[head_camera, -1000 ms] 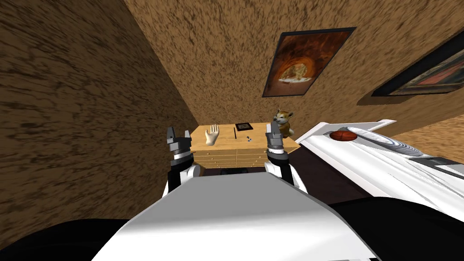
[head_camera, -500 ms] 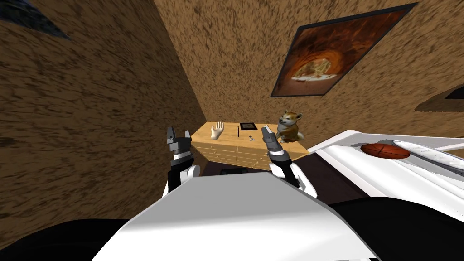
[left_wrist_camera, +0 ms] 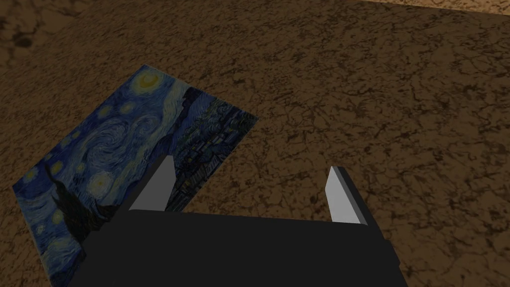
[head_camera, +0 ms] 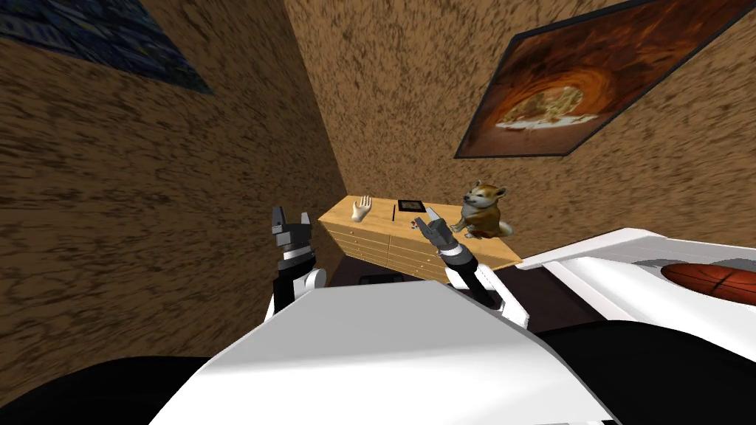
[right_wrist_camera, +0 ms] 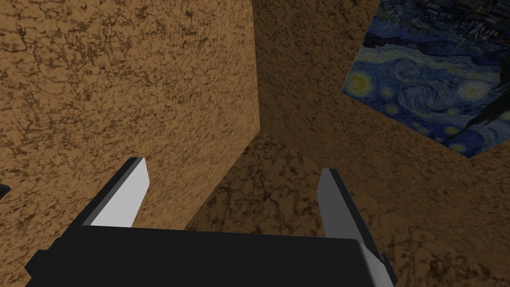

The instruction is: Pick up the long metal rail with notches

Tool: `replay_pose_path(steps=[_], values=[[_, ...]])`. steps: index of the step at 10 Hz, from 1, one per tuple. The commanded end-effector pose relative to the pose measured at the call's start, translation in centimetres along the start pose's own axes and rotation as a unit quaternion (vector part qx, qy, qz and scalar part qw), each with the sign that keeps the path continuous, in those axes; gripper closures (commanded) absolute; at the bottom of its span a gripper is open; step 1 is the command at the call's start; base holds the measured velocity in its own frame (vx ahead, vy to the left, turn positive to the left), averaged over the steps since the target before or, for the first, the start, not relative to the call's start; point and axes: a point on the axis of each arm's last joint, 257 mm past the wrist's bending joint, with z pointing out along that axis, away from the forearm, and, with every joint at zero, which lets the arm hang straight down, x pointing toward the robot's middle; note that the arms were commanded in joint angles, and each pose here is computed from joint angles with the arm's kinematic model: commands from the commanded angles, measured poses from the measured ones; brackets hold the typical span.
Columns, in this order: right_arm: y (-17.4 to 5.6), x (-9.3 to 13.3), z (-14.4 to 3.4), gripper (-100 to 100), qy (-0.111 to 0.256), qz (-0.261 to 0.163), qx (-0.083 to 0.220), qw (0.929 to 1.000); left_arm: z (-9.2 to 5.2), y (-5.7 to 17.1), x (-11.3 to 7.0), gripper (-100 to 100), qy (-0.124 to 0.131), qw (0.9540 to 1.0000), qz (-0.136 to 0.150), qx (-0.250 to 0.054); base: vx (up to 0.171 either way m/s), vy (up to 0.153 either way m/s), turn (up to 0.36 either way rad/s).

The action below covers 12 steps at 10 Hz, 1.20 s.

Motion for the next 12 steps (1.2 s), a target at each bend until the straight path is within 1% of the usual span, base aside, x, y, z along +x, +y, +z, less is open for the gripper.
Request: replay_pose_path(steps=[1,2,3,4,5,6,7,8,9,10,11,12], values=[[0.1,0.6,-0.4,-100,0.018,-0.025,-0.012,0.9995,0.0,0.0,0.0,0,0.000,1.0000,0.000,0.000,-0.057,-0.031,0.136],[0.1,1.7,-1.0,-100,0.046,-0.065,-0.033,0.9963,0.0,0.0,0.0,0,0.000,1.0000,0.000,0.000,-0.061,-0.023,0.338],[0.2,1.8,-1.0,-100,0.048,-0.067,-0.034,0.9960,0.0,0.0,0.0,0,0.000,1.0000,0.000,0.000,-0.043,-0.037,0.143],[0.1,2.9,-1.8,-100,0.076,-0.106,-0.056,0.9899,0.0,0.0,0.0,0,0.000,1.0000,0.000,0.000,-0.059,-0.039,0.264],[0.1,3.1,-1.8,-100,0.080,-0.110,-0.057,0.9891,0.0,0.0,0.0,0,0.000,1.0000,0.000,0.000,-0.050,-0.034,0.169],[-0.1,4.2,-2.7,-100,0.108,-0.148,-0.080,0.9798,0.0,0.0,0.0,0,0.000,1.0000,0.000,0.000,-0.054,-0.026,0.317],[-0.1,4.4,-2.7,-100,0.112,-0.151,-0.082,0.9787,0.0,0.0,0.0,0,0.000,1.0000,0.000,0.000,-0.047,-0.024,0.195],[-0.5,5.4,-3.7,-100,0.140,-0.188,-0.106,0.9662,0.0,0.0,0.0,0,0.000,1.0000,0.000,0.000,-0.054,-0.019,0.295],[-0.5,5.6,-3.8,-100,0.144,-0.192,-0.108,0.9647,0.0,0.0,0.0,0,0.000,1.0000,0.000,0.000,-0.040,-0.022,0.169],[-1.1,6.6,-4.9,-100,0.170,-0.226,-0.132,0.9500,0.0,0.0,0.0,0,0.000,1.0000,0.000,0.000,-0.039,-0.021,0.294],[-1.1,6.9,-5.0,-100,0.176,-0.232,-0.135,0.9473,0.0,0.0,0.0,0,0.000,1.0000,0.000,0.000,-0.033,-0.018,0.194],[-1.9,7.8,-6.3,-100,0.203,-0.264,-0.158,0.9295,0.0,0.0,0.0,0,0.000,1.0000,0.000,0.000,-0.039,-0.006,0.324]])
